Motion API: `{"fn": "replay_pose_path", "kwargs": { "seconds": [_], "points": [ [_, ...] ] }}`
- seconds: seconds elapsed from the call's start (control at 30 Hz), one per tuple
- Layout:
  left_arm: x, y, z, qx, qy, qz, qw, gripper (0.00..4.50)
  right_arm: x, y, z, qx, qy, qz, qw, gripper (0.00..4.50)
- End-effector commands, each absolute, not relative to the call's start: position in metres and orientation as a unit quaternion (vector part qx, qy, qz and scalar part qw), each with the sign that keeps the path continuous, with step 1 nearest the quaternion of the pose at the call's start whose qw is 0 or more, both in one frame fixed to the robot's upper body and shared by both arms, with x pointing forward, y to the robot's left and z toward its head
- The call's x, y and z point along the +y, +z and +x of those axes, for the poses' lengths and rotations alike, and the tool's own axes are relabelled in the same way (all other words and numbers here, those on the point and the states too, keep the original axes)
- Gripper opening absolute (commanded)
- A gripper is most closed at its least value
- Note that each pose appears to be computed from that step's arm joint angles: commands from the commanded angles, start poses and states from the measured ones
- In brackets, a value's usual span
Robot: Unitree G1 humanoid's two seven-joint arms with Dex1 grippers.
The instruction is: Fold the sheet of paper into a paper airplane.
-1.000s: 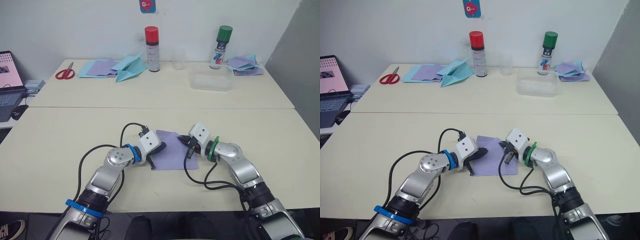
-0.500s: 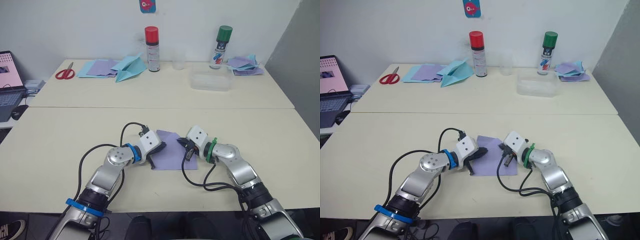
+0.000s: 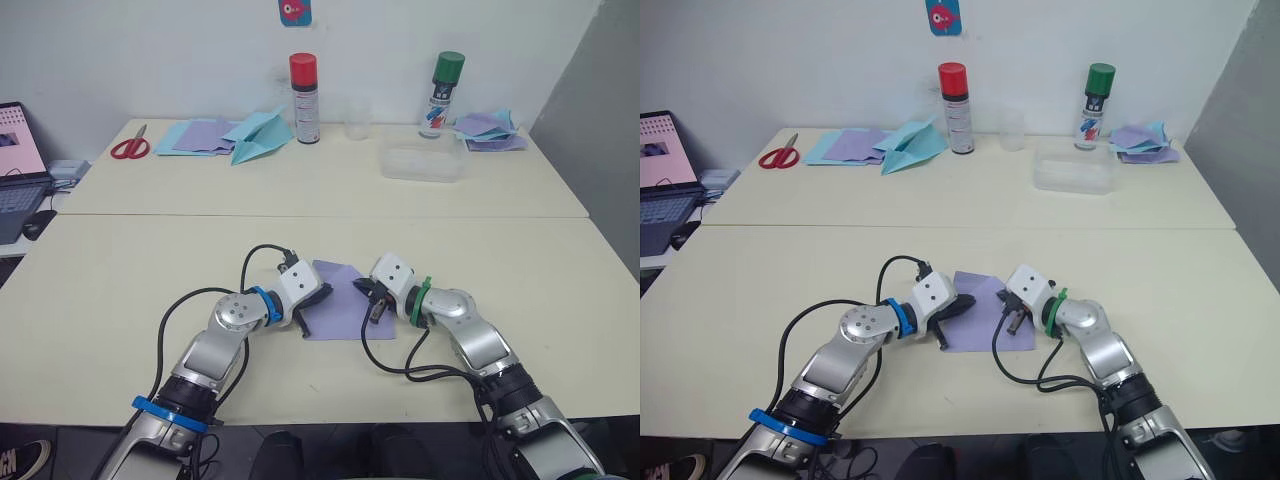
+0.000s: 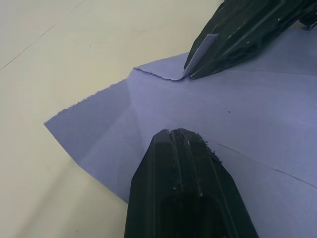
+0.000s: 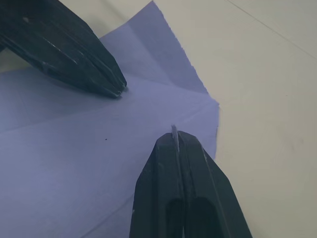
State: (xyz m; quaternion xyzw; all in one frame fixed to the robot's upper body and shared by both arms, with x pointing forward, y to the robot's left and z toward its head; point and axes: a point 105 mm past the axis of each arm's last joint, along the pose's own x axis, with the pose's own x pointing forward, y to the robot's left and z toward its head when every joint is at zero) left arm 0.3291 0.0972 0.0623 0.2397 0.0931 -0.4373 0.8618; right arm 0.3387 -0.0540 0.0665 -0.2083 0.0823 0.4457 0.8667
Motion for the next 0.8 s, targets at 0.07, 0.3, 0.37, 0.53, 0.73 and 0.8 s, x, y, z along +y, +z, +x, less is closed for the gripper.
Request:
{"fn": "replay_pose_path", "kwargs": {
  "seconds": [0.07,0.3,0.37,0.53,0.73,0.8],
  "points": [
    [0.105,0.044,0.327,0.131,-0.43,0.249,0.858,0.0,-0.05,0.064,0.338,0.086,0.455,-0.215,0.86,0.01],
    [0.106,0.045,0.327,0.131,-0.428,0.25,0.859,0.0,-0.05,0.064,0.337,0.09,0.457,-0.208,0.86,0.01],
    [0.106,0.045,0.328,0.131,-0.428,0.25,0.859,0.0,-0.05,0.064,0.338,0.091,0.457,-0.208,0.86,0.01],
    [0.103,0.056,0.333,0.122,-0.418,0.204,0.877,0.0,-0.05,0.063,0.337,0.095,0.459,-0.208,0.859,0.01],
    [0.082,0.095,0.345,0.104,-0.428,0.058,0.896,0.0,-0.049,0.06,0.335,0.098,0.464,-0.217,0.853,0.01],
    [0.079,0.102,0.347,0.106,-0.434,0.044,0.894,0.0,-0.049,0.059,0.334,0.099,0.465,-0.218,0.852,0.01]
  ]
}}
